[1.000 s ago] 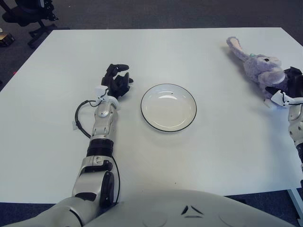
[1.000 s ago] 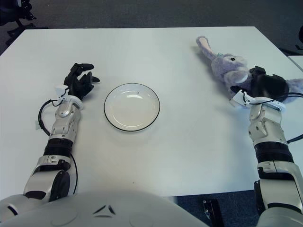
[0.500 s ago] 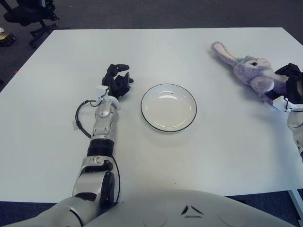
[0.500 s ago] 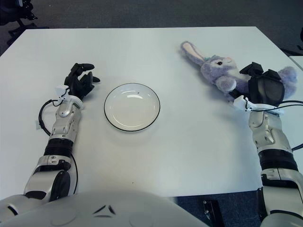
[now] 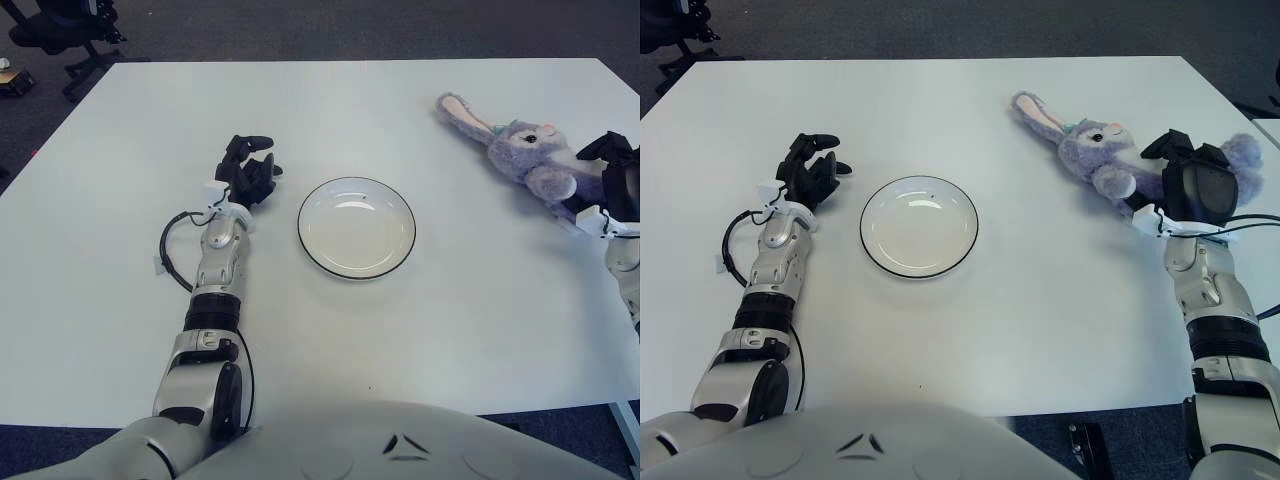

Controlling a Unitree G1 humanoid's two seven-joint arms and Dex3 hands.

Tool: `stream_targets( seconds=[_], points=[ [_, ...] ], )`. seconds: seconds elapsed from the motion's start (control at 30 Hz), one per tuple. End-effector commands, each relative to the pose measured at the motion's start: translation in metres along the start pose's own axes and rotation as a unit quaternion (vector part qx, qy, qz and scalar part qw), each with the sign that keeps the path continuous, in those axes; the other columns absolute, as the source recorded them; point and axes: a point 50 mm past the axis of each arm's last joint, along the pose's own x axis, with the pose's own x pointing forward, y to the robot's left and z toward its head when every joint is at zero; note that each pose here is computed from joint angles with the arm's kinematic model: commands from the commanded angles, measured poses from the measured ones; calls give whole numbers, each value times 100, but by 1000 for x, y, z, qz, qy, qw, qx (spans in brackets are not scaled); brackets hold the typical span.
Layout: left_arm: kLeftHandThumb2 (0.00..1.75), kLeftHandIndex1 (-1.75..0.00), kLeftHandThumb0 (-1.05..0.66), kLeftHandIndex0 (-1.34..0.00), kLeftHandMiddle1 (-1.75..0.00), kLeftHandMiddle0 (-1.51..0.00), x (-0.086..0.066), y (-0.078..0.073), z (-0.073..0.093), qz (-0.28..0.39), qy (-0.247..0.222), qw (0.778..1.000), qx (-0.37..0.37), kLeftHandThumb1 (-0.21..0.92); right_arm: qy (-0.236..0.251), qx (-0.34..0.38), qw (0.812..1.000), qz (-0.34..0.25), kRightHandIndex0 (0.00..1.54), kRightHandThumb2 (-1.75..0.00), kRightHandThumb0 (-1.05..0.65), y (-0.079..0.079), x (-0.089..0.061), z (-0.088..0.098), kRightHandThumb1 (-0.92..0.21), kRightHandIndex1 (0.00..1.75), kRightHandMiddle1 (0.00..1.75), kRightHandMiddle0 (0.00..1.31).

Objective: Put the doll into the plate.

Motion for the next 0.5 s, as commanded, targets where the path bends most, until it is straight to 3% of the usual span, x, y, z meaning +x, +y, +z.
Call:
stream_targets(
  seconds=[0.0, 0.47],
  points=[
    [64, -136, -1, -40, -152, -57, -7, 3, -15, 12, 36, 999, -2, 70, -8, -6, 1000, -5, 60, -135, 0, 0, -2, 1, -28, 175, 168, 48],
    [68, -136, -1, -41, -157, -55, -7, 3, -15, 12, 30, 999, 1, 68, -84, -6, 995, -56, 58, -133, 0, -10, 10, 20, -30, 175, 170, 46]
  ],
)
